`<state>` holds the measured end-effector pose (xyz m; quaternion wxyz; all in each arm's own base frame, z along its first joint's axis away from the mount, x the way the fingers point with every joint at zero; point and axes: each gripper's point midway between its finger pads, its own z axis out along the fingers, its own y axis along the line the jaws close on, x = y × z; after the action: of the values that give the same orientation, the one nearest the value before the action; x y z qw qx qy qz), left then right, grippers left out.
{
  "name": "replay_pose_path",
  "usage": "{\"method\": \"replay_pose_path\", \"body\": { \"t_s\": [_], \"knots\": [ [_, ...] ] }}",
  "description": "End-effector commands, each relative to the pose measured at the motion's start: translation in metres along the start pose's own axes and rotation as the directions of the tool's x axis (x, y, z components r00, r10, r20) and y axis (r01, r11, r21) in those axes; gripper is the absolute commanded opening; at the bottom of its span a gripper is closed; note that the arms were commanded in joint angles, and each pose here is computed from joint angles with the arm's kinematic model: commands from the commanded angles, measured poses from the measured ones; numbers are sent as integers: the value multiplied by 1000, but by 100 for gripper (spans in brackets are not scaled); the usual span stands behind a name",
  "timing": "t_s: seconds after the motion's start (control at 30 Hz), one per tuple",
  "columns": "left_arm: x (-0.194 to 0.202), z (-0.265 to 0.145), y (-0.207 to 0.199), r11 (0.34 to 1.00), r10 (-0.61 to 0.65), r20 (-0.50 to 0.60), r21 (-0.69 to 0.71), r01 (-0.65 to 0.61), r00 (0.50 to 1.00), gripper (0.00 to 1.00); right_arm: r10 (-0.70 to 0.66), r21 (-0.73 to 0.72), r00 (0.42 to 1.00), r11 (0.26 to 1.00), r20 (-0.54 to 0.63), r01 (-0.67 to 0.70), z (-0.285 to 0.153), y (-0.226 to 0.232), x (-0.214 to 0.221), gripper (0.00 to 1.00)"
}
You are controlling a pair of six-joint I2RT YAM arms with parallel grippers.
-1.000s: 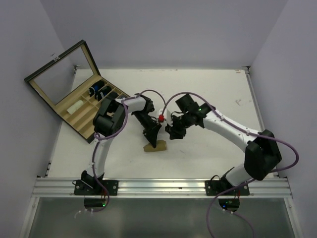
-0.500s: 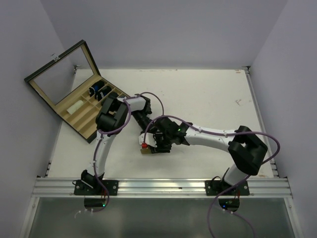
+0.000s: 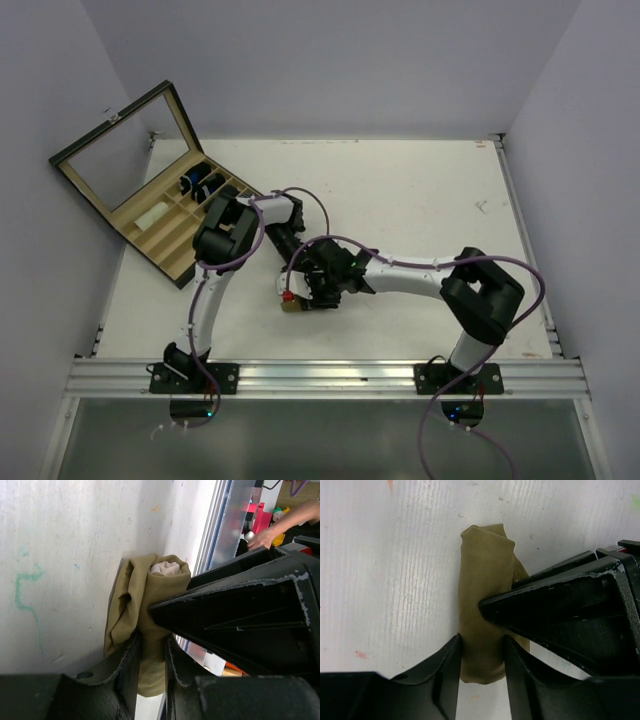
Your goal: Roll the underwear
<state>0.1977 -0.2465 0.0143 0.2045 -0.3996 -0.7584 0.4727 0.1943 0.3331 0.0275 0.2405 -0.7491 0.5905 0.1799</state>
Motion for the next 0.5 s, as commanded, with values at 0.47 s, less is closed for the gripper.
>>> {"method": "replay_pose_path", "body": {
  "t_s": [0.47],
  "knots": [
    [-44,-121,53,780,446,262,-582,-228,856,38,130,-291,991,948,-19,-130,28,36,19,0]
  ]
}}
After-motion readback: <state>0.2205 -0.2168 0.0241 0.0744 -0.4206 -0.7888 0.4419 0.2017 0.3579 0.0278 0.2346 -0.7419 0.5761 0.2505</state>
